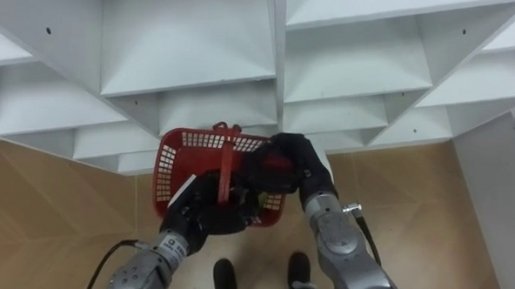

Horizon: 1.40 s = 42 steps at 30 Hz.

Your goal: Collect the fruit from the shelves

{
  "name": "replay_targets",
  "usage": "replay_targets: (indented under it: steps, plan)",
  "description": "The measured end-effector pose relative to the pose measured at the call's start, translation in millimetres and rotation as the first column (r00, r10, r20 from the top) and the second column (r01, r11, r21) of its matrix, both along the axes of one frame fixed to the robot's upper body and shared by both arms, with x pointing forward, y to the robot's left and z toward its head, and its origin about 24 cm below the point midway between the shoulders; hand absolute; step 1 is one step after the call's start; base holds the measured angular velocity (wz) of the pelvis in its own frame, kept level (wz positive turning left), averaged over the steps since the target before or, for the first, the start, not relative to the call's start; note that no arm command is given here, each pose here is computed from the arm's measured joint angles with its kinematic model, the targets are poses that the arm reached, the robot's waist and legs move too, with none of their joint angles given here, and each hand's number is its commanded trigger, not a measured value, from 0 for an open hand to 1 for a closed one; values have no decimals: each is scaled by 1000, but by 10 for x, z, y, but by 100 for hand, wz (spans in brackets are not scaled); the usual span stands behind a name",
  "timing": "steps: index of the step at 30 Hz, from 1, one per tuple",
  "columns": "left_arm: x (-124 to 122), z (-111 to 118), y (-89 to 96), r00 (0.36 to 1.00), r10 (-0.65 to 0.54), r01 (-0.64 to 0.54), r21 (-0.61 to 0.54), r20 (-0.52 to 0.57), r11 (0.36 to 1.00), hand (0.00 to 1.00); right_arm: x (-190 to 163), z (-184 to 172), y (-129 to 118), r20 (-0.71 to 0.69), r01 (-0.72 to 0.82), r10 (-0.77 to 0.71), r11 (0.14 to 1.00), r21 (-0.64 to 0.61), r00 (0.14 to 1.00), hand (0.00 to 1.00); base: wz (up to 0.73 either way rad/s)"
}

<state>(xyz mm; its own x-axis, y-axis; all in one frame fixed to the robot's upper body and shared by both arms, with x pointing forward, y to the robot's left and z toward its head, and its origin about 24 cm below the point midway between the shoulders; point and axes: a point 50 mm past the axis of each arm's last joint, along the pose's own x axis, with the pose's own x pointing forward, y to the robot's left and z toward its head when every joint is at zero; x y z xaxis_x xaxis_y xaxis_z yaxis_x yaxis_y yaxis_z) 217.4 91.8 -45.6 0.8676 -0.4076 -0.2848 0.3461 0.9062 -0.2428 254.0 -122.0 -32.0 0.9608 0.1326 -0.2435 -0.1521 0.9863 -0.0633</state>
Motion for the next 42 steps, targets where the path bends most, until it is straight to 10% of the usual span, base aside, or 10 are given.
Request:
replay_targets:
  steps: [32, 35, 36, 38, 42]
  plan:
    - [10, 30, -51, 999, 27, -29, -84, -18, 996, 100, 32, -11, -145, 27, 125, -124, 992, -33, 992, 100, -1]
    - [23, 39, -54, 999, 29, -30, -86, -15, 996, 100, 31, -14, -143, 25, 122, -121, 992, -33, 992, 68, 0]
    - [27, 39, -56, 999, 30, -31, -87, -15, 996, 100, 29, -20, -144, 23, 122, -121, 992, -33, 992, 30, 0]
    - [29, 39, -59, 999, 28, -30, -87, -15, 996, 100, 29, -44, -146, 12, 124, -124, 992, -38, 992, 0, 0]
    - [29, 38, -53, 1000, 27, -28, -85, -14, 996, 100, 27, -57, -142, 6, 127, -127, 991, -37, 992, 0, 0]
